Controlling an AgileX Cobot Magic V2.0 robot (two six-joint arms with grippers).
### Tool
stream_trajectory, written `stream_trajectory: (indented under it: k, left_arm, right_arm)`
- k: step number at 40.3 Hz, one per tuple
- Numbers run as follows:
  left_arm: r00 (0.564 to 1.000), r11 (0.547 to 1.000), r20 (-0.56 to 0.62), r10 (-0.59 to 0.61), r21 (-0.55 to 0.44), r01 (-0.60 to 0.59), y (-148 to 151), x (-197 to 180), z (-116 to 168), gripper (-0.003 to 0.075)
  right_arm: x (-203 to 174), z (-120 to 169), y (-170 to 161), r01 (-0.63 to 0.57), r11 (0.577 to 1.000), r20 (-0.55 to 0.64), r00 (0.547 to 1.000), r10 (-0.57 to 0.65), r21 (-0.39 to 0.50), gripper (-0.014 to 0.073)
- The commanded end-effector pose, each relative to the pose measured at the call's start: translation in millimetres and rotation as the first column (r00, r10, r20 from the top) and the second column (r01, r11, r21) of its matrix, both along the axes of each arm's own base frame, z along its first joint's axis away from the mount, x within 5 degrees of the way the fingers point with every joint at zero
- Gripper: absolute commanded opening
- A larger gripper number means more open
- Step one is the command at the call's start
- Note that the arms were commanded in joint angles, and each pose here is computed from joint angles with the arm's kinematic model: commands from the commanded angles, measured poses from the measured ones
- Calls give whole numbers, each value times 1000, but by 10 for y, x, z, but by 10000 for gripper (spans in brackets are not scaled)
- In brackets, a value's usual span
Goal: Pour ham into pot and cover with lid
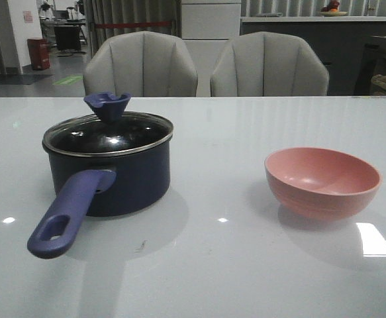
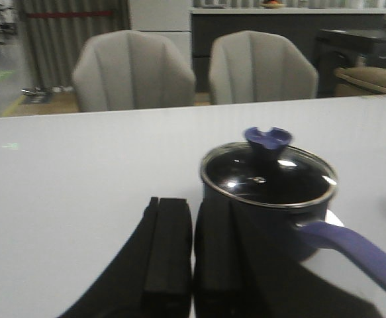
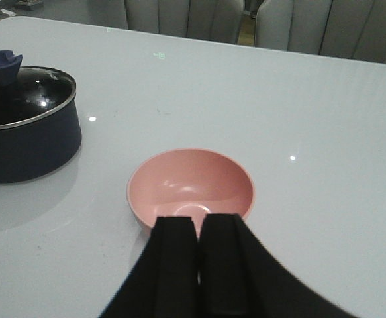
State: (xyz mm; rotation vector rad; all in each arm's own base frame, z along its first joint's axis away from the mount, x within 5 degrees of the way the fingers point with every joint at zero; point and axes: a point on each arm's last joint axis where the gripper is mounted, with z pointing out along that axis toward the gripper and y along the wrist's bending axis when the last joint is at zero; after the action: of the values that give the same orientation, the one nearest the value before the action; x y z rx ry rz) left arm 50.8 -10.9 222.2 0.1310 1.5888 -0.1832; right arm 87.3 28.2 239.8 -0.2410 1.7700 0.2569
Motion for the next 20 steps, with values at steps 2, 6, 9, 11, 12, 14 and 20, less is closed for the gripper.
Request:
stream_trajectory:
  k: [2,6,9,11,12,14,20]
  left_arm:
    - [975,994,198,104,-47,-97,60,16,9,119]
    - [976,991,173,134,-44,-128,74,37,-93,119]
    - [978,991,161,135,-41,-130,75,39,-108,119]
    - [978,991,160,135,-41,-130,75,39,-109,119]
    - [978,991,160,135,-41,-130,75,39,-109,119]
    - [978,991,160,135,-41,-130,75,39,-109,119]
    - [978,991,160,135,-41,-130,75,39,-109,119]
  right_arm:
    - [24,154,-17,25,999,88,996,-27,26,145]
    - [24,154,-17,24,999,88,996,-26,26,145]
    - [24,154,-17,24,999,88,996,-26,26,145]
    - [24,154,-17,25,999,89,996,-27,26,145]
    - [24,154,-17,25,999,89,996,-27,26,145]
    - [24,154,-17,25,999,89,996,-27,26,145]
    - [24,154,-17,25,999,89,996,-27,26,145]
